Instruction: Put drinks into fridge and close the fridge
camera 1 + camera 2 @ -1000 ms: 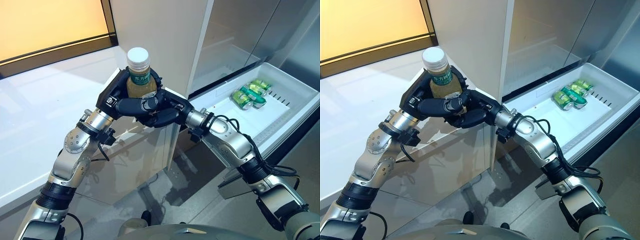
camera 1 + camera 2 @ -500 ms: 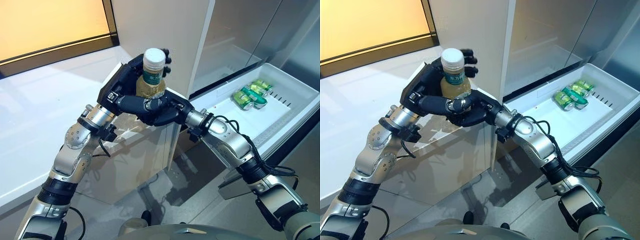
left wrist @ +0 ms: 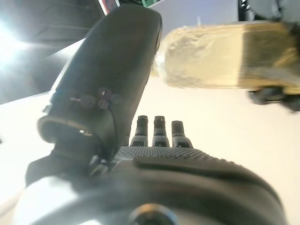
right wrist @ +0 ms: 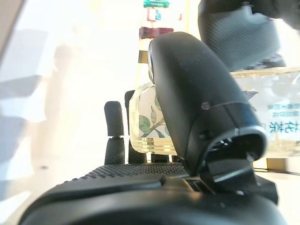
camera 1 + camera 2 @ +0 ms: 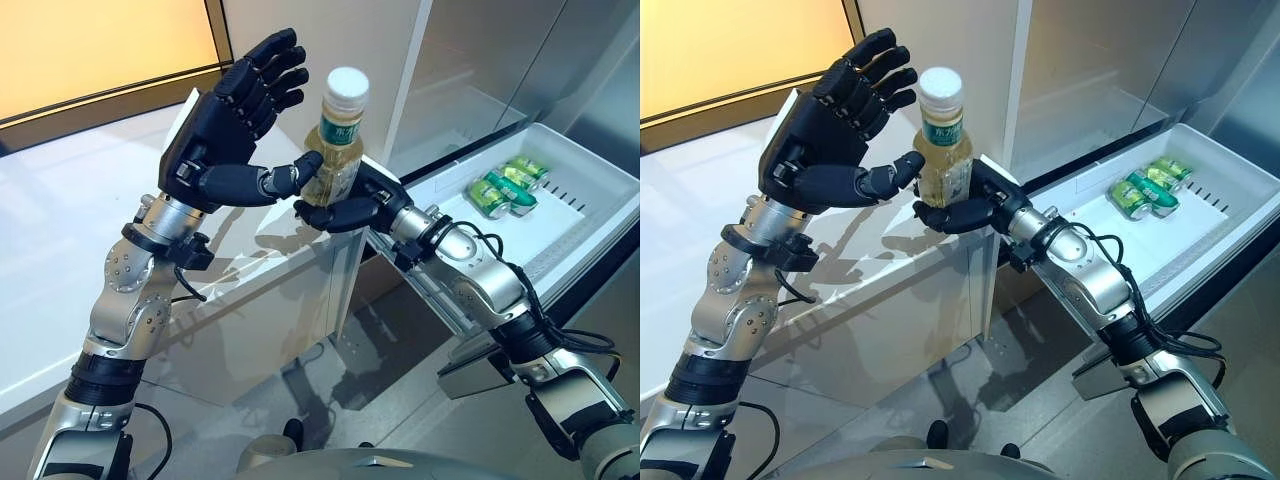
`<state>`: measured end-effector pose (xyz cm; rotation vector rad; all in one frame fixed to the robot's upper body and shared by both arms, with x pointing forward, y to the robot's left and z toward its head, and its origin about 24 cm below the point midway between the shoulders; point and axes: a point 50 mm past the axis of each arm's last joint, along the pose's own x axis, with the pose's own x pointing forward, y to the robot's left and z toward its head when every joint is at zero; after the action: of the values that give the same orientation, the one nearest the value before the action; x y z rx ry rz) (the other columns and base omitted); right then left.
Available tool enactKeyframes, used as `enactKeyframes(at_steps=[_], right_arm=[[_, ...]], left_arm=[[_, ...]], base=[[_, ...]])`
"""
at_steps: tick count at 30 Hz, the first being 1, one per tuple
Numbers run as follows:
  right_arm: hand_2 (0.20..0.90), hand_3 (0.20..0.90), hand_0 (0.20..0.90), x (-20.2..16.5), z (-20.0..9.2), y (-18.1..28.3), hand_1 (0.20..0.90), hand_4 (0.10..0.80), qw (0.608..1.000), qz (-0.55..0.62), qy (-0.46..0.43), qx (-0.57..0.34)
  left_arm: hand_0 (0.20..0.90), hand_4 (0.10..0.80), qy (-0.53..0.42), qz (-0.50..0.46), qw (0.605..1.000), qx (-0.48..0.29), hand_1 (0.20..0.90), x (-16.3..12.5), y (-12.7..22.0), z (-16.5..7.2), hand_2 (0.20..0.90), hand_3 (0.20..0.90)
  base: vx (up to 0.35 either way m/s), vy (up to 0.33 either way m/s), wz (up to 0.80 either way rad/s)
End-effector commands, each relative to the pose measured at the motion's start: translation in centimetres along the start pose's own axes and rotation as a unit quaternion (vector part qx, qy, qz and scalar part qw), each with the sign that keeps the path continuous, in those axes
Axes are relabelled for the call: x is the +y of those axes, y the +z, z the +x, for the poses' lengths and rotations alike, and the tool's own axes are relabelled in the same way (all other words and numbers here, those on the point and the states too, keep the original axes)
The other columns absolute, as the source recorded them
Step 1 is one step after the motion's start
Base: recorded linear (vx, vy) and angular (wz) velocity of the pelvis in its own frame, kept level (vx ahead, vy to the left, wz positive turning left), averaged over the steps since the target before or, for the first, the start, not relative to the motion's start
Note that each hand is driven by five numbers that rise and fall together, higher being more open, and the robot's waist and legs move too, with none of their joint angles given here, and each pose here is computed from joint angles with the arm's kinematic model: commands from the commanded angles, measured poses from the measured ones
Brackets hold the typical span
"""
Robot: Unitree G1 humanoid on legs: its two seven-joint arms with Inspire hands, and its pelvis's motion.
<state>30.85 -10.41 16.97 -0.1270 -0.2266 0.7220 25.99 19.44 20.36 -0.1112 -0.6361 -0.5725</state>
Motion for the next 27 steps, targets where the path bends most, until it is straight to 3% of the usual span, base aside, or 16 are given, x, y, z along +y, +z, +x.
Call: enactKeyframes(at_steps=[1, 6, 9, 14, 15, 18, 21, 27], right_arm=[[0.3, 0.2, 0.3, -0.1, -0.9, 12.0, 0.3, 0.1, 0.95, -0.043, 0.014, -0.308], [0.3, 0.2, 0.3, 0.1, -2.0, 12.1, 0.3, 0.1, 0.948, -0.015, 0.025, -0.316], [0.3, 0.2, 0.3, 0.3, -2.8, 12.2, 0.3, 0.1, 0.948, 0.011, 0.039, -0.316], [0.3, 0.2, 0.3, 0.1, -3.8, 12.4, 0.3, 0.1, 0.947, 0.015, 0.042, -0.317], [0.3, 0.2, 0.3, -0.2, -4.3, 12.6, 0.3, 0.1, 0.947, 0.015, 0.036, -0.318], [0.3, 0.2, 0.3, -1.0, -5.1, 12.6, 0.3, 0.1, 0.947, 0.006, 0.016, -0.32], [0.3, 0.2, 0.3, -1.6, -6.0, 12.4, 0.3, 0.1, 0.948, -0.001, 0.001, -0.318], [0.3, 0.2, 0.3, -3.3, -8.3, 11.2, 0.3, 0.1, 0.953, -0.009, -0.045, -0.3]], left_arm=[[0.9, 0.8, -0.034, -0.068, 0.993, -0.094, 0.9, -0.3, 2.0, 0.0, 0.9, 0.9], [0.9, 0.8, -0.043, -0.198, 0.973, -0.115, 0.9, -1.1, 0.9, -0.9, 0.9, 0.9], [0.9, 0.8, -0.039, -0.334, 0.932, -0.134, 0.9, -2.1, -1.0, -2.0, 0.9, 0.9], [0.9, 0.8, -0.062, -0.458, 0.87, -0.168, 0.9, -3.7, -2.7, -3.1, 0.9, 0.9], [0.9, 0.8, -0.094, -0.508, 0.837, -0.181, 0.9, -4.8, -3.3, -3.6, 0.9, 0.9], [0.9, 0.8, -0.152, -0.571, 0.781, -0.204, 0.9, -6.3, -3.7, -4.4, 0.9, 0.9], [0.9, 0.8, -0.173, -0.593, 0.76, -0.201, 0.9, -7.0, -4.2, -5.1, 0.9, 0.9], [0.9, 0.8, -0.127, -0.671, 0.712, -0.164, 0.9, -7.9, -6.7, -8.2, 0.9, 0.9]], base=[[0.0, 0.0, 0.0], [0.0, 0.0, 0.0], [-0.018, -0.001, -0.04], [-0.016, 0.002, -0.03], [0.0, 0.0, 0.0], [-0.032, 0.007, -0.05], [-0.018, 0.014, -0.11], [-0.028, 0.02, -0.06]])
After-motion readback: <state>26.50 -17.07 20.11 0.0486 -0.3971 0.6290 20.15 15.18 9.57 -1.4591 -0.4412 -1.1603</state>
